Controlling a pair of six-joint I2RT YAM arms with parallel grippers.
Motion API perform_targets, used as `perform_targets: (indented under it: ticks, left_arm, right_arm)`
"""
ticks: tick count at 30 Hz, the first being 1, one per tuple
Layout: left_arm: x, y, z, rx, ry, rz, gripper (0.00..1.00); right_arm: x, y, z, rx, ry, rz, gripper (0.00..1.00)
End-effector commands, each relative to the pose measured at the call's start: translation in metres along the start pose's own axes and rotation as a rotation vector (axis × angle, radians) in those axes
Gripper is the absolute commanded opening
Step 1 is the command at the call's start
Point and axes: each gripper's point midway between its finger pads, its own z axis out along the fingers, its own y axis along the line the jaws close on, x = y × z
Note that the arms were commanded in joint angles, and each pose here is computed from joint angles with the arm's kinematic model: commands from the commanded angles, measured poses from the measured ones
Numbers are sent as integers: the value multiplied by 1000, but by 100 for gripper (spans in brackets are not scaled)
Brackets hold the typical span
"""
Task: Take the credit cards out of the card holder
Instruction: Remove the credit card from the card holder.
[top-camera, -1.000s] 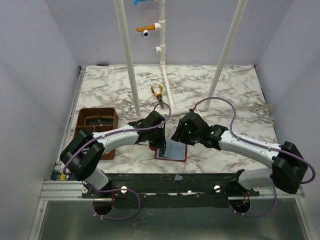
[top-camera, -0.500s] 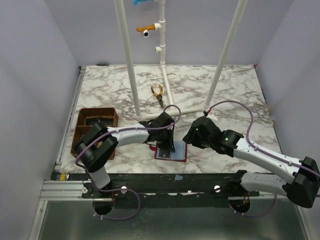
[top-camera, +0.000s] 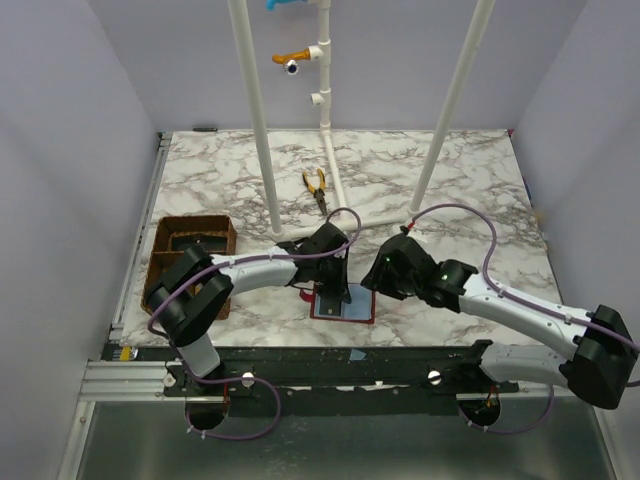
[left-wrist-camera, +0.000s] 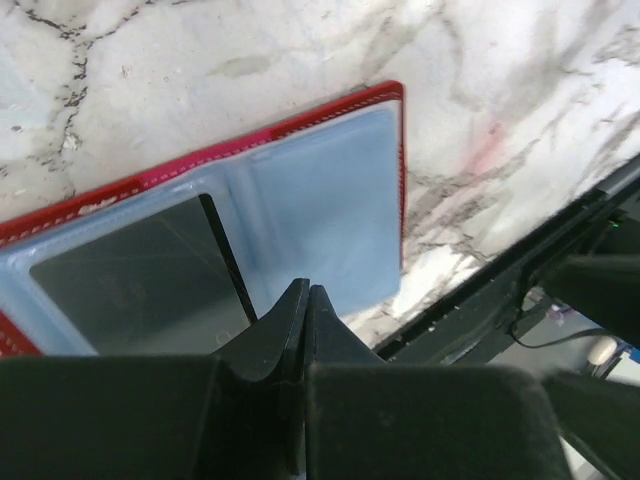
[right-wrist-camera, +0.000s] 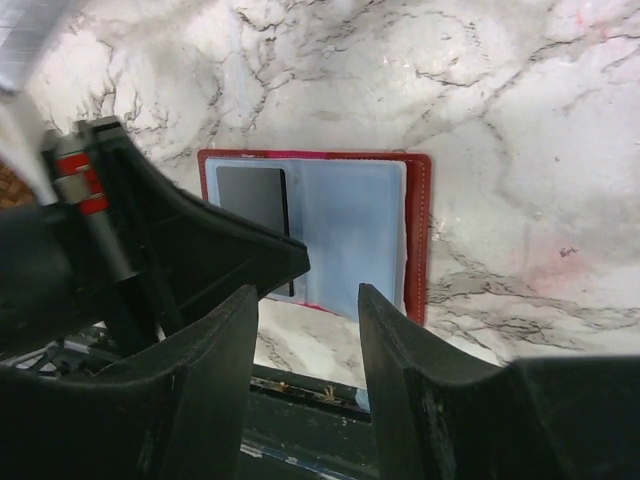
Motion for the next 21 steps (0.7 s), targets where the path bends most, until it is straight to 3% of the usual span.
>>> perform_targets:
  ticks: [1, 11, 21]
  left_arm:
    - [-15, -3, -31, 1, -91, 15, 0]
    - [-15, 44, -56, -75, -147, -27, 1]
    - [-12, 59, -52, -96, -136, -42, 1]
  right_arm:
    - [10, 14, 9, -53, 46, 10, 47]
    - [30, 31, 37, -111, 136, 10, 45]
    - [43, 34, 60, -116, 182, 5, 41]
